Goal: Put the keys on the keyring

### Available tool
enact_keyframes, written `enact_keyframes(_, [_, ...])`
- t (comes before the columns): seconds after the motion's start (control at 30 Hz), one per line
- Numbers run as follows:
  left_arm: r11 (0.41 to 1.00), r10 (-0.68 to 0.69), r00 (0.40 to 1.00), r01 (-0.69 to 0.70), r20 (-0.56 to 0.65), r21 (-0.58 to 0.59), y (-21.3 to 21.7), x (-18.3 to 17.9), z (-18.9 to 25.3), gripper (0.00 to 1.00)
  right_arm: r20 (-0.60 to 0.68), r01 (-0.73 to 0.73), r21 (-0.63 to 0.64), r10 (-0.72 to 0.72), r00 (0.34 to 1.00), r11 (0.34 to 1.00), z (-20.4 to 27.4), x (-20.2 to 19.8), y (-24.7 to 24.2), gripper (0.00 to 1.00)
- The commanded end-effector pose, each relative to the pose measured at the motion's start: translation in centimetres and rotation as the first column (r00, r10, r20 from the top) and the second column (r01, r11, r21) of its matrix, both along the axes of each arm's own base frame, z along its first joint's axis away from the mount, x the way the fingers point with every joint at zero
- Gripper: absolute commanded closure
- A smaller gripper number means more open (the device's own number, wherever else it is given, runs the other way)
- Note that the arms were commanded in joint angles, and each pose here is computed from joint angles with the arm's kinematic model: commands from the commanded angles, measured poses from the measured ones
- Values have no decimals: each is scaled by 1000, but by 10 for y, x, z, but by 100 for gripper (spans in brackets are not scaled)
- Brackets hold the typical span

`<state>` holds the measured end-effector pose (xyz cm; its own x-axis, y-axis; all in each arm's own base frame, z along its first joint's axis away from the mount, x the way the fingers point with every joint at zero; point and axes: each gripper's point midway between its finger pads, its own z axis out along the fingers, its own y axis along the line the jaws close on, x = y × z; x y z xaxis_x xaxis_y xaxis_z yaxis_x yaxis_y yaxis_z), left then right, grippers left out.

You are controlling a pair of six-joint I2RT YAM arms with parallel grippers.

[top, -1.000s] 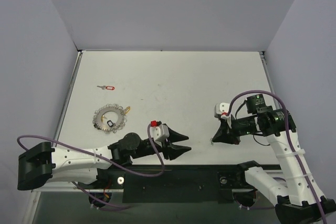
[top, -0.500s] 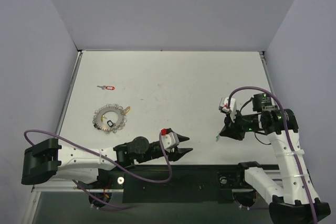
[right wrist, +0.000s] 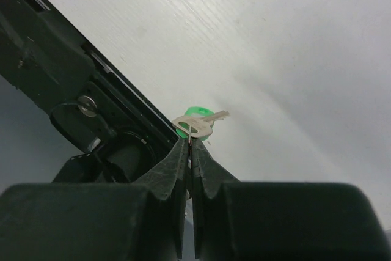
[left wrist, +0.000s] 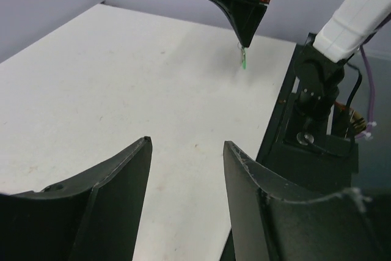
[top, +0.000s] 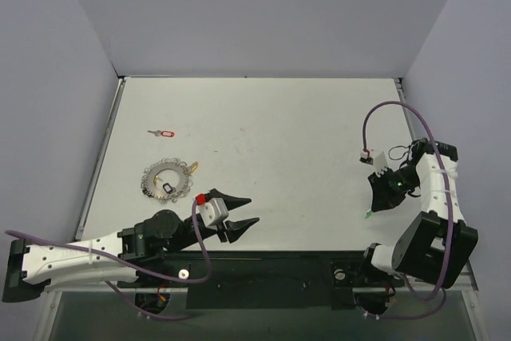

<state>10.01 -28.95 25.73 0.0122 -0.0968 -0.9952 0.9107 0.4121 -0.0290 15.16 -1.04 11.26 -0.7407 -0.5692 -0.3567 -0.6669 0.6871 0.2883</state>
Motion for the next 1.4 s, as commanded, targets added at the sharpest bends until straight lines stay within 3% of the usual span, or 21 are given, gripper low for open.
enact_keyframes(0.0, [984,35,999,-41,41,172,25,4,-5,40,-110,3,-93,-13,994,996,-23,-1,-22,100])
enact_keyframes(0.2, [980,44,996,-58,75,189,33,4,-8,39,-204,29,-149,-60,977,988,-48,28,-28,100])
enact_keyframes(0.67, [993,36,996,-44,84,106,27,2,-4,39,-203,57,-243,-108,973,968,-77,101,-14,100])
enact_keyframes(1.37, [994,48,997,-54,68,97,22,4,-18,38,-184,51,-300,-110,977,953,-94,115,-8,100])
